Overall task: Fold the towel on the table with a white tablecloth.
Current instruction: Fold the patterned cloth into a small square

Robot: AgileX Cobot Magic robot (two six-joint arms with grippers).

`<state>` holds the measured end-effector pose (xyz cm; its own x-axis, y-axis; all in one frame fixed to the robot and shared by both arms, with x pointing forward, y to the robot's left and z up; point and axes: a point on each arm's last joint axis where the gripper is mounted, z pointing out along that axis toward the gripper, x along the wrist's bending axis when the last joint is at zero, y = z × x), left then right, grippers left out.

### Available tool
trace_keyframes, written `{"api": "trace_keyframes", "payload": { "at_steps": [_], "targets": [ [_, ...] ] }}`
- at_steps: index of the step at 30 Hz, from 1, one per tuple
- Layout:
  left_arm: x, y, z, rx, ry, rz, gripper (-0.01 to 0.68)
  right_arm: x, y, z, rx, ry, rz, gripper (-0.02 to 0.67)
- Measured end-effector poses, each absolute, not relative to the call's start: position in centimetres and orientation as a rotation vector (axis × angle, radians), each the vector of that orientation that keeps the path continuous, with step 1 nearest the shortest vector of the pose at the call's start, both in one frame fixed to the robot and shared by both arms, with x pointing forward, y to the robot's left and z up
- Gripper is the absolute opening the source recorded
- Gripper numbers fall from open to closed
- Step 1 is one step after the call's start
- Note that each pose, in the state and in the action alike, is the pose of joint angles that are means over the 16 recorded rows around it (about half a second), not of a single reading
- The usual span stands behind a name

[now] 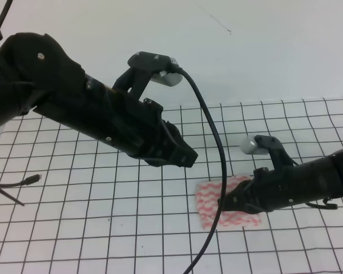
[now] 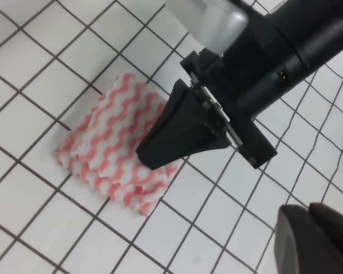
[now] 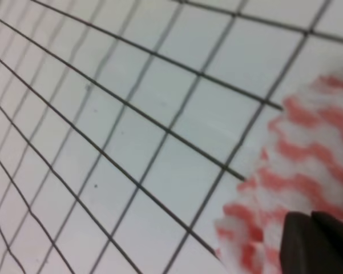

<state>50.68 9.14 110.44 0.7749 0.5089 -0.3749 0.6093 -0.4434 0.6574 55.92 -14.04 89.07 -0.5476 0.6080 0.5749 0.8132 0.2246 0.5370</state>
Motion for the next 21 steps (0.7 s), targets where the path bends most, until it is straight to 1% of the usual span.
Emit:
{"api": "trace_keyframes", "payload": {
  "at_steps": [9,15,21],
  "targets": [
    [50.7,9.1,110.4,2.133,0.825,-0.148,0.0,55.4,-14.1,87.9,-1.322,-2.243,-1.132,0.006],
    [50.7,9.1,110.4,2.135,0.823,-0.149,0.0,55.6,-13.9,88.8,-1.305,-2.238,-1.213,0.006],
    [50.6,9.1,110.4,2.138,0.821,-0.155,0.0,56.3,-14.2,89.6,-1.378,-2.276,-1.276,0.006]
  ]
}}
